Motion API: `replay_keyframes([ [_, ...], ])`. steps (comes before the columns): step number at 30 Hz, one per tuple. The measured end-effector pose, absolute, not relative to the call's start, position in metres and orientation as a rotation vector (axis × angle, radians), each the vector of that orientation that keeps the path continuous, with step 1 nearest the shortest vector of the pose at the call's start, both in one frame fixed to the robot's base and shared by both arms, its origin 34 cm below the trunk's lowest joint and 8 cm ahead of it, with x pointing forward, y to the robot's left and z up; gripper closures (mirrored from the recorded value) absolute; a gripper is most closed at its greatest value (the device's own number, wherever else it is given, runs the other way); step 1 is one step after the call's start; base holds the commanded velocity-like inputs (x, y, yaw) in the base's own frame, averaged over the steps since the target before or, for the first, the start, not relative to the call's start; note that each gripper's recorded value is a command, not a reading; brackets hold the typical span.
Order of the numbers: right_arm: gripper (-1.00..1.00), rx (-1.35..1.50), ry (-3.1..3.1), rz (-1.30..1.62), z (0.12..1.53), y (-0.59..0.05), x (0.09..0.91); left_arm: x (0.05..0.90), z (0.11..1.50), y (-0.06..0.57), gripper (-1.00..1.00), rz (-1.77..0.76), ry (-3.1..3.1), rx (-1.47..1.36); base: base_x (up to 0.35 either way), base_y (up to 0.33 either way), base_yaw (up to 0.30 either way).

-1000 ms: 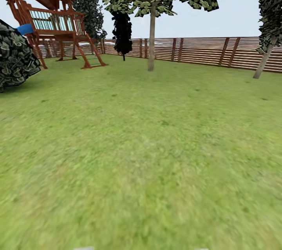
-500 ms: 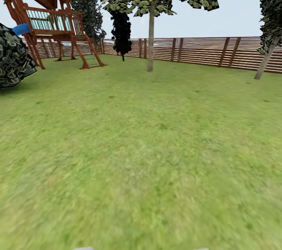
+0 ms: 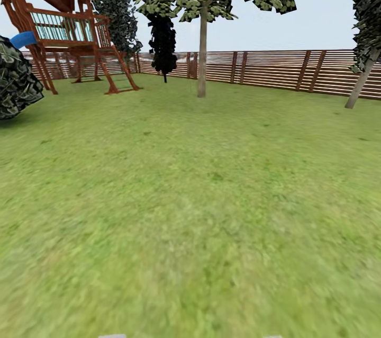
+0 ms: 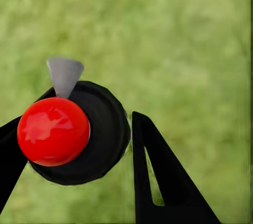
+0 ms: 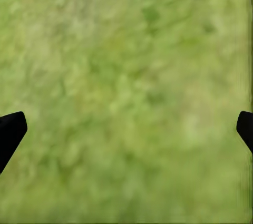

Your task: In the garden, pick up the pesticide atomizer on the floor and spray pesticide onto both trees until each tree trunk is fully covered.

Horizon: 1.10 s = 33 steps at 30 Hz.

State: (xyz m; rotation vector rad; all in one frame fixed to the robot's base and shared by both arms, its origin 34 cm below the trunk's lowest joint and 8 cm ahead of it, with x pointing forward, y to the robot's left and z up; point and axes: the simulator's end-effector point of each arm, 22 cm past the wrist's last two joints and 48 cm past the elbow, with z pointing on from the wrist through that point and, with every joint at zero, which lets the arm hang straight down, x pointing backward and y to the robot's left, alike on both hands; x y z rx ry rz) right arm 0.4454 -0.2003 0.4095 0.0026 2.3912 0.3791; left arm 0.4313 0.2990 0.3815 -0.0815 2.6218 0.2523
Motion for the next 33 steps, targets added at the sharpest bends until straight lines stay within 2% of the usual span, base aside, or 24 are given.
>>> replay_keyframes([
  [33, -1.0, 0.003, 2.391, 0.38, 0.4095, -0.2, 0.4454, 0.4312, 0.3814, 0.2987, 1.0, 0.251, 2.622, -0.081, 0.279, -0.17, 0.0],
])
